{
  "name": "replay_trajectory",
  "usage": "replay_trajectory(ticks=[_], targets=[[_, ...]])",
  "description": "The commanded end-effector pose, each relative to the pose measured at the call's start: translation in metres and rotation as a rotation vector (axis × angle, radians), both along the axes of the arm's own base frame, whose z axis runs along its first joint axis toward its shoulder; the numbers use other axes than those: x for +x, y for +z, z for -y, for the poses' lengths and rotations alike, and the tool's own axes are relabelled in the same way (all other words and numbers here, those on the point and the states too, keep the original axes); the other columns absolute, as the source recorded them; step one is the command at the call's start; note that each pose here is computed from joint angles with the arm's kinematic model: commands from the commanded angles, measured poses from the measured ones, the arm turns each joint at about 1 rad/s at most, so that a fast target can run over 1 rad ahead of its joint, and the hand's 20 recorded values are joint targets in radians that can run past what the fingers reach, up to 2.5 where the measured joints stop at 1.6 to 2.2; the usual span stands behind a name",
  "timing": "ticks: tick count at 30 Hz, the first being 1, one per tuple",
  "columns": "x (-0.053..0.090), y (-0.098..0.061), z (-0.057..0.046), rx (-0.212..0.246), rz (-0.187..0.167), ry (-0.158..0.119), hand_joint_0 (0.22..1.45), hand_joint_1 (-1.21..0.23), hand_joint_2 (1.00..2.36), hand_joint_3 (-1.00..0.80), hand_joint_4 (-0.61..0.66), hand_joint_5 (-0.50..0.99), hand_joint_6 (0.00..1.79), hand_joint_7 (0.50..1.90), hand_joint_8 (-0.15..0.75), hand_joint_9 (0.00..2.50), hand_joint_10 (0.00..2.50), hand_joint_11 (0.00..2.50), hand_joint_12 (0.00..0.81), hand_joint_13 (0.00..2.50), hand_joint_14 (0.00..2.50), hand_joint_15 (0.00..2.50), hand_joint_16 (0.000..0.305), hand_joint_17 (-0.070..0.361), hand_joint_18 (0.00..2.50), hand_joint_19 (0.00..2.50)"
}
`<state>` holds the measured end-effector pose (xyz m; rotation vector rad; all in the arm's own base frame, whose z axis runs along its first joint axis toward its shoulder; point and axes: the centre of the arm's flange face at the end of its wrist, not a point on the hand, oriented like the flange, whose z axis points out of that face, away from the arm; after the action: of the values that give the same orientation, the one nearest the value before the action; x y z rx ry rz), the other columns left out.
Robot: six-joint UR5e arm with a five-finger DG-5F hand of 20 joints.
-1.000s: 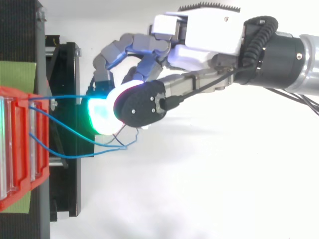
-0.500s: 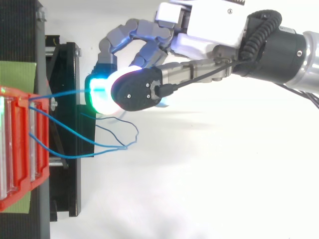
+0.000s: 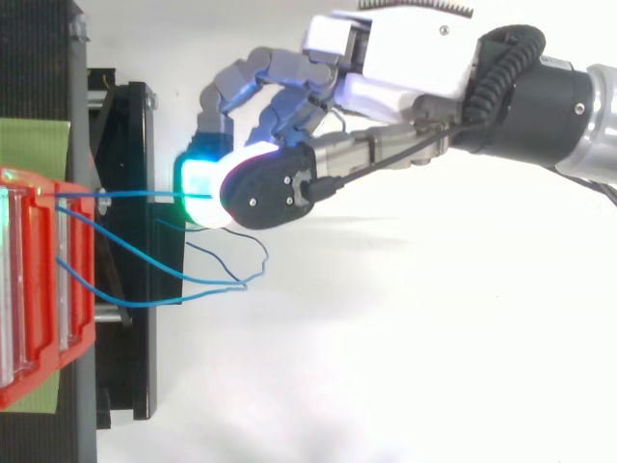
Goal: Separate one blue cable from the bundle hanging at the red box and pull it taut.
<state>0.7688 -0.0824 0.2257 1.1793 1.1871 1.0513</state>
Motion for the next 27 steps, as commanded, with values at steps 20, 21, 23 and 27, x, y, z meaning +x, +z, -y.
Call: replay_trajectory(ticks=[20,21,23,27], targets=[[-0.014,0.039,-0.014,-0.038,-0.037,0.022,0.52,-0.53,1.0,-0.5,0.17,-0.22,0.84,0.84,0.363,0.74,0.69,1.23,0.363,0.8,2.19,1.04,0.049,0.11,1.12,1.29],[-0.015,0.042,-0.014,-0.039,-0.036,0.022,0.52,-0.53,1.0,-0.5,0.17,-0.22,0.84,0.84,0.368,0.74,0.72,1.22,0.359,0.79,2.3,1.02,0.048,0.107,1.13,1.32],[-0.015,0.047,-0.016,-0.039,-0.033,0.022,0.52,-0.53,1.0,-0.5,0.17,-0.22,0.84,0.84,0.363,0.72,0.81,1.19,0.364,0.79,2.34,1.04,0.047,0.105,1.15,1.36],[-0.016,0.052,-0.017,-0.039,-0.028,0.01,0.55,-0.54,1.0,-0.5,0.17,-0.22,0.85,0.85,0.341,0.71,0.89,1.19,0.354,0.78,2.45,1.05,0.044,0.098,1.17,1.41]])
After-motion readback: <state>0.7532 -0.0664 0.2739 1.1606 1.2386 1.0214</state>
